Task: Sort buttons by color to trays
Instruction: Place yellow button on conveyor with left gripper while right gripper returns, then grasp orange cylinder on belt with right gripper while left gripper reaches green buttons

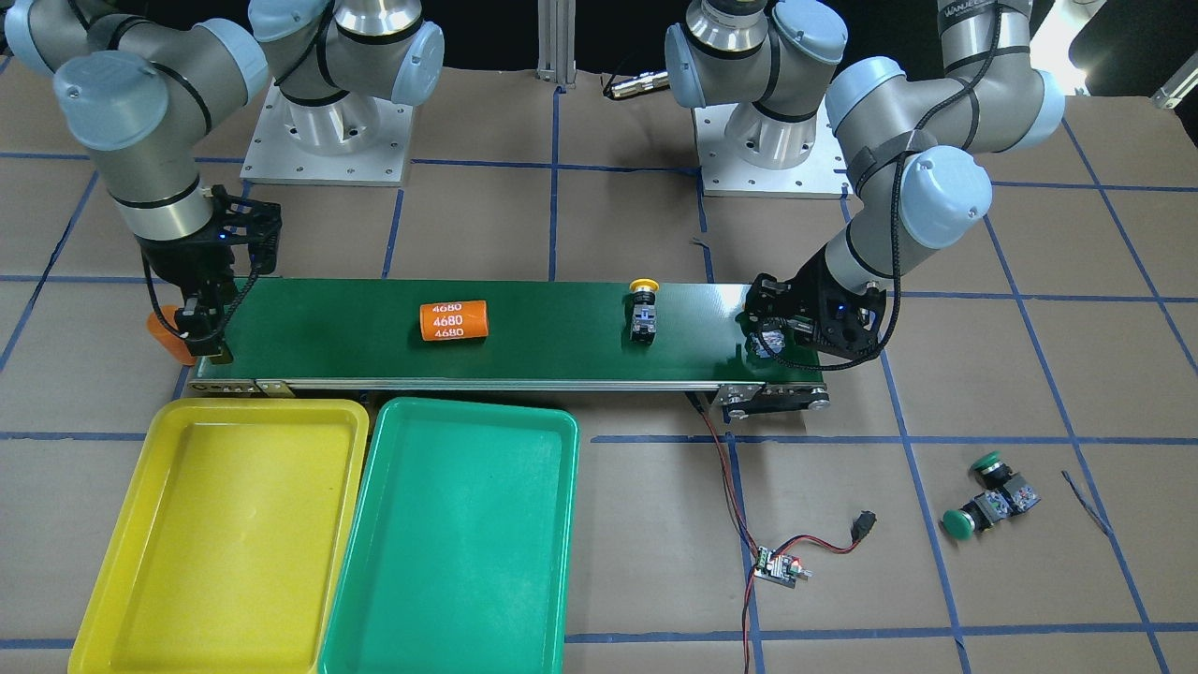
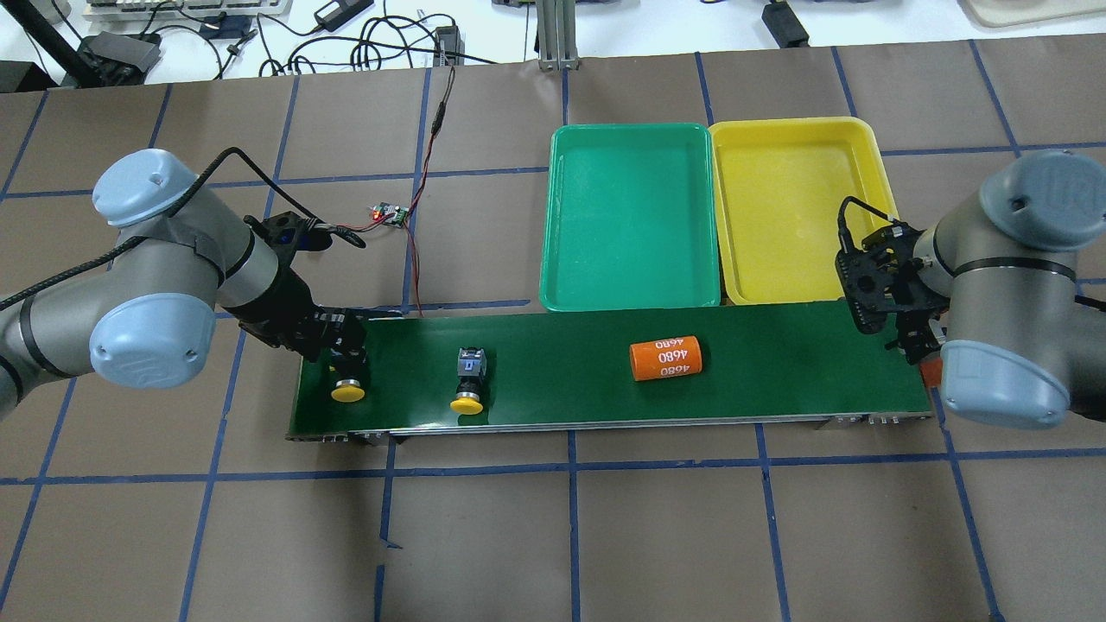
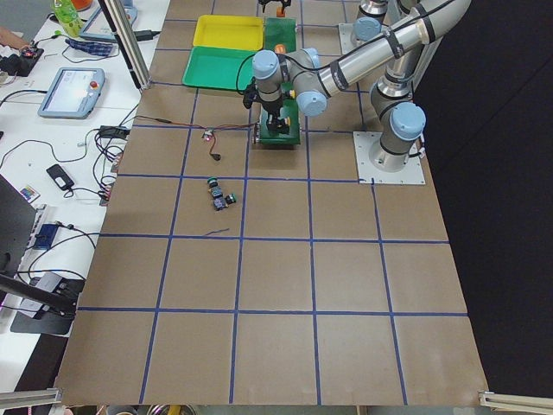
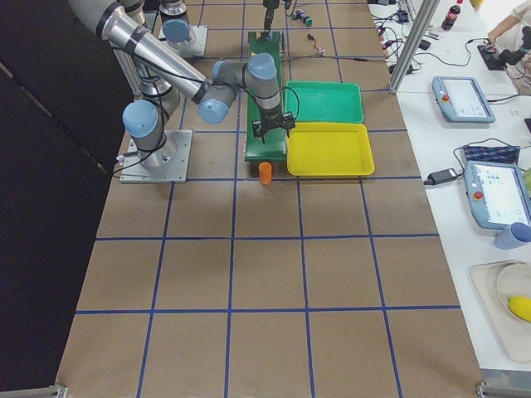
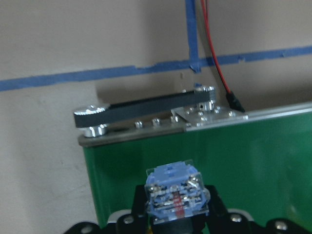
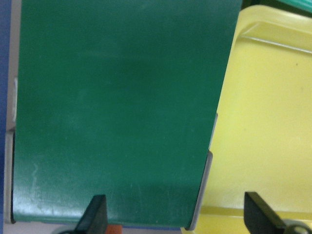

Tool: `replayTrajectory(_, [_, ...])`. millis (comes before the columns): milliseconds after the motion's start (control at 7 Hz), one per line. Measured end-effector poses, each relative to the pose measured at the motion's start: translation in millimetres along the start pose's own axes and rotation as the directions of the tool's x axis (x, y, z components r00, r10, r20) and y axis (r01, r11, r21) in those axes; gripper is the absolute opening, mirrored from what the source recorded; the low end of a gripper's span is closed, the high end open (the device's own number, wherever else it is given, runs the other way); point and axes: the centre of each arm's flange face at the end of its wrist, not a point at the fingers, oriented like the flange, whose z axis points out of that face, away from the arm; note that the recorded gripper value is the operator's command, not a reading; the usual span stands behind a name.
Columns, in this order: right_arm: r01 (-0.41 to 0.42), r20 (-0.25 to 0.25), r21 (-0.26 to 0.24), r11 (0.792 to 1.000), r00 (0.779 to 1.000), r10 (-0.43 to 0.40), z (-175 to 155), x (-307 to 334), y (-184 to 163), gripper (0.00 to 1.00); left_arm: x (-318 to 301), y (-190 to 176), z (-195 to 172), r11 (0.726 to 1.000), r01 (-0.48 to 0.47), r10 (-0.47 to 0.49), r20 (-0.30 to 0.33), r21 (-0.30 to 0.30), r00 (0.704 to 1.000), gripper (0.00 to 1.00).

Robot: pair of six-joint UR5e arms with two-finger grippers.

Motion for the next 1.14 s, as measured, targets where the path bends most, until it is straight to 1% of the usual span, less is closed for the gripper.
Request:
replayTrajectory(143, [0.004, 0.004, 0.014, 1.000, 1.000, -0.004, -0.6, 2.0, -23.7, 1.00, -0.9, -2.9, -11.3, 1.000, 0.000, 0.000, 0.010, 0.022, 1.000, 1.00])
replayTrajectory(286, [-0.003, 0.005, 0.024, 1.000, 1.000, 0.003, -2.0, 3.4, -50.3, 1.00, -9.2, -12.1, -37.7, 0.998, 0.008, -0.011, 0.034, 0.069, 0.999, 1.00])
replayTrajectory(429, [-0.023, 0.006, 0.030, 0.999, 1.000, 0.023, -3.5, 3.5, -74.1, 1.00, -30.5, -25.4, -68.0, 0.993, 0.032, -0.041, 0.068, 0.116, 0.997, 1.00])
replayTrajectory(571, [-0.045, 0.006, 0.040, 0.998, 0.999, 0.045, -4.8, 2.7, -96.5, 1.00, -64.7, -37.8, -90.7, 0.986, 0.078, -0.093, 0.097, 0.146, 0.991, 1.00])
replayTrajectory(714, [-0.062, 0.006, 0.051, 0.997, 0.998, 0.062, -5.8, 1.6, -114.9, 0.99, -103.5, -46.6, -99.6, 0.977, 0.134, -0.152, 0.103, 0.166, 0.983, 1.00])
replayTrajectory(857, [-0.079, 0.009, 0.060, 0.995, 0.997, 0.079, -6.2, -0.1, -130.4, 0.96, -149.9, -54.0, -101.3, 0.963, 0.194, -0.215, 0.101, 0.186, 0.971, 1.00])
replayTrajectory(1000, [-0.088, 0.014, 0.067, 0.994, 0.996, 0.087, -5.0, -1.6, -143.0, 0.94, -194.5, -62.9, -96.5, 0.948, 0.242, -0.266, 0.099, 0.205, 0.959, 1.00])
replayTrajectory(1143, [-0.086, 0.022, 0.071, 0.994, 0.996, 0.085, -1.9, -2.7, -152.7, 0.92, -227.6, -71.9, -84.2, 0.938, 0.270, -0.296, 0.101, 0.217, 0.950, 1.00])
